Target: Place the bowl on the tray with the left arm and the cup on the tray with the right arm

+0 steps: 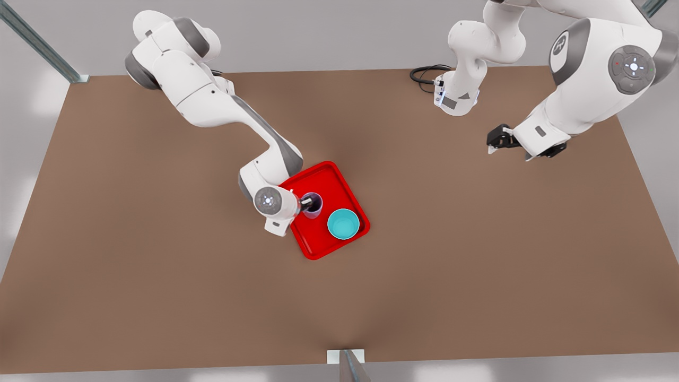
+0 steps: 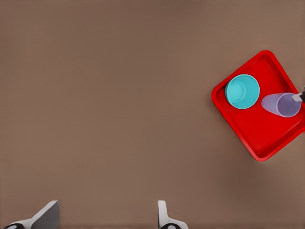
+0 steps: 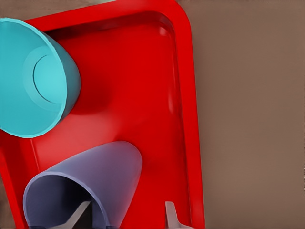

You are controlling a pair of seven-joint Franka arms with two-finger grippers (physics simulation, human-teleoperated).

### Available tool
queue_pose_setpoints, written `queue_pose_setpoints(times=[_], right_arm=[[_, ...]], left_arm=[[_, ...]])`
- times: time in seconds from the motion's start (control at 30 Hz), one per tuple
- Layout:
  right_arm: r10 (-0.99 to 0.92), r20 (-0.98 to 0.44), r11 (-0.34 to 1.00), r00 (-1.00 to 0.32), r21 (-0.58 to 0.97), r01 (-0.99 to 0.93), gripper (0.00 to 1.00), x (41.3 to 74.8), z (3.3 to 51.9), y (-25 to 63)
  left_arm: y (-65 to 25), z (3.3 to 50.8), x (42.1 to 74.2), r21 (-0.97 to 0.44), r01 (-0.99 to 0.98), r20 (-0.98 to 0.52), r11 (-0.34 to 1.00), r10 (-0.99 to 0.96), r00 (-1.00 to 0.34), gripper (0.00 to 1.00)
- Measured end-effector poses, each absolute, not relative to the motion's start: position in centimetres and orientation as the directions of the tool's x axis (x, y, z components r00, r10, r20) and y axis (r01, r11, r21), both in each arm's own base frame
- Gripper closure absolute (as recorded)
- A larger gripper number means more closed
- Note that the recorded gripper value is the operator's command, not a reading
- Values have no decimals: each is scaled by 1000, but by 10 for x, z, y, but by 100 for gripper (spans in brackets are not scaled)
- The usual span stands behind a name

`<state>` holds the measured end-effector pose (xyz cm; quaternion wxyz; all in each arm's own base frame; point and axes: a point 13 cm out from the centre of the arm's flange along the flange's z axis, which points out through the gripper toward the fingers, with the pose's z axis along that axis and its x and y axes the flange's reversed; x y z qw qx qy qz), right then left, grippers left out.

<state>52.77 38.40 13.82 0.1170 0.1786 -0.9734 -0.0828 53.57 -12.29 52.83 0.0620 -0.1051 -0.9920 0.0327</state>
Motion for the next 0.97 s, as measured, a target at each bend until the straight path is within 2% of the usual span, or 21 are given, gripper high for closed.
queue_pose_setpoints(times=[0.2, 0.33, 0.47, 0.53, 0.6, 0.67, 0.73, 0.83, 0.97], right_arm=[[-348, 165, 926, -923, 214, -311, 0, 547, 159, 384], [-271, 116, 944, -956, 227, -240, 0, 608, 226, 343], [-128, 105, 991, -986, 57, -122, 0, 677, 277, 167], [-93, 104, 995, -990, -31, -97, 0, 685, 315, 108], [-60, 87, 992, -994, -106, -69, 0, 674, 375, 68], [-16, 69, 985, -997, -172, -28, 0, 642, 436, 42], [-9, 84, 981, -996, -192, -25, 0, 601, 471, 35], [12, 148, 981, -989, -193, -17, 0, 572, 470, 18], [6, 194, 982, -981, -185, -30, 0, 560, 467, 15]], left_arm=[[-121, 529, 536, -77, 195, 117, 978, 203, -972, 0], [-123, 530, 536, -76, 195, 115, 978, 203, -973, 0], [-121, 530, 536, -76, 190, 114, 979, 198, -973, 0], [-120, 530, 536, -75, 188, 115, 979, 196, -974, 0], [-120, 530, 536, -75, 187, 116, 980, 195, -974, 0], [-120, 529, 535, -74, 187, 119, 980, 195, -974, 0], [-120, 529, 534, -73, 187, 123, 980, 195, -973, 0], [-119, 527, 532, -74, 184, 137, 980, 193, -972, 0], [-120, 524, 529, -72, 184, 156, 980, 193, -969, 0]])
